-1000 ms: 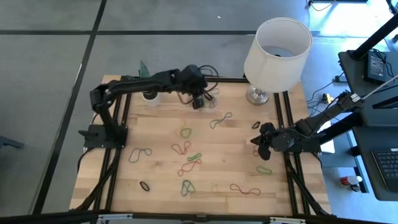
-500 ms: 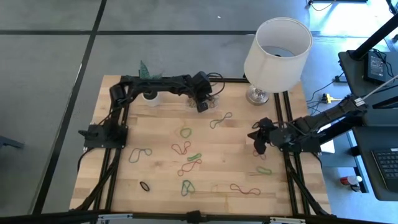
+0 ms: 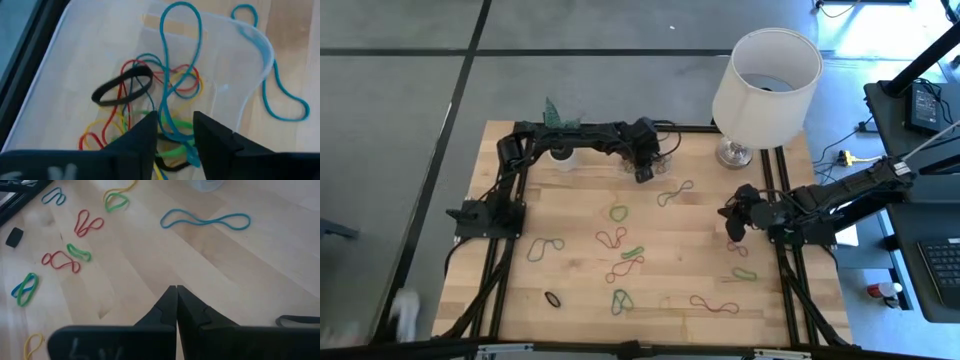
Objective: Pick and place rubber bands into bin
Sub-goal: Put the blue rubber band into the transparent bin, then put the green rubber band into the transparent bin
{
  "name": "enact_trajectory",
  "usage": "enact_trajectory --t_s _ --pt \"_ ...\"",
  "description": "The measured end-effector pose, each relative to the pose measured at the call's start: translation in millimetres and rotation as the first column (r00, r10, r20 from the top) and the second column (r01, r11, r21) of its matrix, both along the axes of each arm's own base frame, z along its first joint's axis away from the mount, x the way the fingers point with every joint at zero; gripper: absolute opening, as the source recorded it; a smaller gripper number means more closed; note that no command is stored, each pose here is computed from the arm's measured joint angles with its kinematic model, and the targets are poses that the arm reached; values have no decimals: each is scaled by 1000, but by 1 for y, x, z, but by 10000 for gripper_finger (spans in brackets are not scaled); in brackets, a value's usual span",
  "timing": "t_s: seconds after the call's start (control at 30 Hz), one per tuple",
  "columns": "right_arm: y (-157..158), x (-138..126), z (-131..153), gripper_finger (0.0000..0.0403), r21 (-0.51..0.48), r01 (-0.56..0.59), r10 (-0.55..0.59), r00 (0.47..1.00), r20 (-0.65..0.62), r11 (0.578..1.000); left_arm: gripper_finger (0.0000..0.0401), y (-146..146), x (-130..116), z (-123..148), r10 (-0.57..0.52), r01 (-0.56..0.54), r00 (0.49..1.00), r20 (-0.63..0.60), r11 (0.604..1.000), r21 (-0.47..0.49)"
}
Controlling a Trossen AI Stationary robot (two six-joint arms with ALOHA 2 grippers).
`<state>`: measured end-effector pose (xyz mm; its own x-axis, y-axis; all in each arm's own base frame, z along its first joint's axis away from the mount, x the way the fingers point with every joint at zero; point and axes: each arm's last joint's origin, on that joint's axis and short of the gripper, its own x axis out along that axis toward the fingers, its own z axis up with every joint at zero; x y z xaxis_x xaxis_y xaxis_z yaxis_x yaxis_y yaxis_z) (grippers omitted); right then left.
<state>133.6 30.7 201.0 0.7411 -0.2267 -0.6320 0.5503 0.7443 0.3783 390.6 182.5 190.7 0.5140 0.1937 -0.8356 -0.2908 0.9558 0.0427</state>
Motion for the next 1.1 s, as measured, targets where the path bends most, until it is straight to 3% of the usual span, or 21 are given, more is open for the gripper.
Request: enact_trajectory --t_s 0.17,0.37,0.53,0.7,0.87,1.1 --pt "0 0 0 4 -1 -1 1 1000 -1 1000 142 -2 -5 18 14 -14 1000 23 1000 24" --pt "0 0 0 4 0 -2 2 1000 0 1000 137 -8 -23 58 143 -146 987 71 988 41" --pt "0 0 0 4 4 -3 3 1000 -1 1000 125 -24 -45 92 238 -238 968 80 971 -11" --pt "0 0 0 4 6 -4 4 1000 1 1000 89 -57 -66 116 307 -306 952 17 952 -27" --pt "0 0 0 4 5 -5 5 1000 1 1000 14 -103 -75 131 309 -308 951 -5 950 -52" --pt "0 0 0 4 -1 -9 9 1000 -2 1000 2 -170 -74 131 296 -297 955 -19 952 -72"
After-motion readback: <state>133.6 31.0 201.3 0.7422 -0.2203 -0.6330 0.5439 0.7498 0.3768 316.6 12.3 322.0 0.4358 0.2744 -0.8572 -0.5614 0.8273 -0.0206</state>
